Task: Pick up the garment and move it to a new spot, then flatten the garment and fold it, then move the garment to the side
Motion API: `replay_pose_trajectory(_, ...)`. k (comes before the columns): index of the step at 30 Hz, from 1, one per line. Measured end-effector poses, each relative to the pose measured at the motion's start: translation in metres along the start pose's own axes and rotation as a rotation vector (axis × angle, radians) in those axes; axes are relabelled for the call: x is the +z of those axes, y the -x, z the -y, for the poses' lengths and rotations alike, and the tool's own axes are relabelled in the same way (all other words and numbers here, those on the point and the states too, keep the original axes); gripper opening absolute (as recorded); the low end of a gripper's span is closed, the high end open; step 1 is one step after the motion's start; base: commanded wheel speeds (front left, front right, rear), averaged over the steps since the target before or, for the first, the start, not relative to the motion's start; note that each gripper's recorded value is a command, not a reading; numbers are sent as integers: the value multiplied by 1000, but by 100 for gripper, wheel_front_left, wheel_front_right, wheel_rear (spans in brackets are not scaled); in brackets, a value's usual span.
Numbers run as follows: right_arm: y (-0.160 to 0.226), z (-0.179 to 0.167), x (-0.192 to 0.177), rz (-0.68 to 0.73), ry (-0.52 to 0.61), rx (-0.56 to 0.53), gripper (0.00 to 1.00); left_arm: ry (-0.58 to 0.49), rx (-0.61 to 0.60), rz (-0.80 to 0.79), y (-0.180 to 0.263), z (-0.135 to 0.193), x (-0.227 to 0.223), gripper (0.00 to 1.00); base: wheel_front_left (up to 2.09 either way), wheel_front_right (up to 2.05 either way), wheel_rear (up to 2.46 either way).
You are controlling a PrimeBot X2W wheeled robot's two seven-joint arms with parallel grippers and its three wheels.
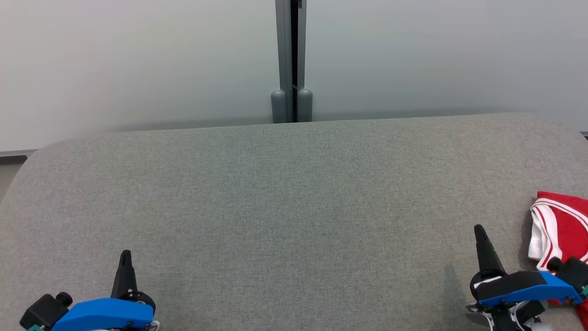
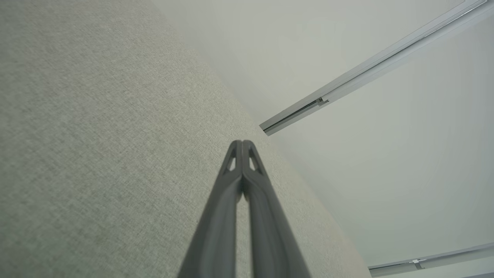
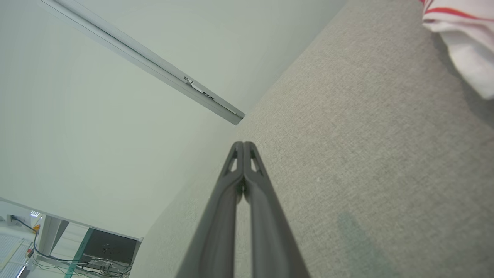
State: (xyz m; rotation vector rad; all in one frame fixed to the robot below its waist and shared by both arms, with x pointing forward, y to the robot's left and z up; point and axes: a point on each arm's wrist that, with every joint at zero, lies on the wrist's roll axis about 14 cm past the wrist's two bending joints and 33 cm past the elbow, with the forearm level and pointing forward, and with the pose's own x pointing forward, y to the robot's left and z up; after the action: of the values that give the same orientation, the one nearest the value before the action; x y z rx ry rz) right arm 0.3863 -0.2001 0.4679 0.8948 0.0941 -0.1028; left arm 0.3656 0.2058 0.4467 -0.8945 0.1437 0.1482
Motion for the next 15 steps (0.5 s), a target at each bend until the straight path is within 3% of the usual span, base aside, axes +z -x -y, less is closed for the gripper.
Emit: replay_pose_trajectory(15, -1, -7, 6, 5, -171, 21, 0, 172, -34, 6, -4, 12, 8, 0, 0, 0, 0)
